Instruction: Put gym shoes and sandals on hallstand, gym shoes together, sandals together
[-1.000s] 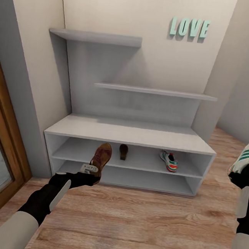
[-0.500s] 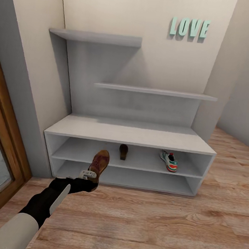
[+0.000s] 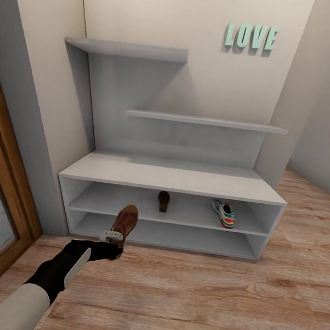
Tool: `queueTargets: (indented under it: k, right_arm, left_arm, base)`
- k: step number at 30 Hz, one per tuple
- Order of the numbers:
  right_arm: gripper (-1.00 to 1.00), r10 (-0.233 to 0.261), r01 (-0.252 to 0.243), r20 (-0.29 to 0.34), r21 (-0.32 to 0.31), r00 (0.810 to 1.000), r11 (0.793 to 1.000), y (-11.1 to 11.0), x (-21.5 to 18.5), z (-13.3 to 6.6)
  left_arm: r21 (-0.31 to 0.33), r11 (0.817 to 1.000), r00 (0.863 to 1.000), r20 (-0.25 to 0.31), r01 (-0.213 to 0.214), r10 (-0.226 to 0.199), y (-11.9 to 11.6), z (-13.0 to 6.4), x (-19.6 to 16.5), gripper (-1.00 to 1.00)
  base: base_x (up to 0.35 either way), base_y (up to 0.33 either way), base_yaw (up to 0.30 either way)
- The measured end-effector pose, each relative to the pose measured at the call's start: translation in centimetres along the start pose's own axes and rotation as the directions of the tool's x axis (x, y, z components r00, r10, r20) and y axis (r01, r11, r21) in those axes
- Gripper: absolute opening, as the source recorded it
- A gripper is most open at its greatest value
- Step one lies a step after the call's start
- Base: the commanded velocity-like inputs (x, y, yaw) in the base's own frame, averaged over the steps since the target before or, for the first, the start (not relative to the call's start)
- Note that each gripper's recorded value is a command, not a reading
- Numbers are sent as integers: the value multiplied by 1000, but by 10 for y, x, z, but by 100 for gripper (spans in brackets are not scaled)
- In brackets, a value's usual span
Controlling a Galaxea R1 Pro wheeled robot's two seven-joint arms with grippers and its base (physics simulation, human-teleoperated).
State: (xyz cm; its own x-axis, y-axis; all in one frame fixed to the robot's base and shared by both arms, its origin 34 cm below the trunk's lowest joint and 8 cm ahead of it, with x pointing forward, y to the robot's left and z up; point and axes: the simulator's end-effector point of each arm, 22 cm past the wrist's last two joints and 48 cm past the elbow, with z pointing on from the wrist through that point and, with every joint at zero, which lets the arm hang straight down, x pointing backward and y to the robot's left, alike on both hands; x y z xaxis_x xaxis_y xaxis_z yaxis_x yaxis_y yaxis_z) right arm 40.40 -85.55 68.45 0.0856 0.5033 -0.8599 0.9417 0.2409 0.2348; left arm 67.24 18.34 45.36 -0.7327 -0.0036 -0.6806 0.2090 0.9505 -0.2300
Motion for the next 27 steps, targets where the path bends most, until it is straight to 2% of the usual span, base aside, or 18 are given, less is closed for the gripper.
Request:
queueTargets:
  k: [5,10,22,27]
  right_arm:
    - [-100,1,-1,0,-1,1000,1000,0,0,0]
    - [-100,-2,2,-1,1,1000,1000,-3,6,3]
    - [-100,-54,55,-17,32,998,998,0,28,17]
    - [-100,-77,78,-25,46,997,996,1,37,23]
  left_arm:
    - [-23,1000,1000,-1,-2,2,17,-4,0,-100]
    - [-37,999,1000,5,14,-14,28,-2,4,-100]
    - [-50,998,998,-54,35,-37,40,22,36,-100]
    - [-158,987,996,-80,36,-49,64,31,52,-100]
  base:
    - [0,0,0]
    - [0,0,0]
    - [0,0,0]
    - [0,0,0]
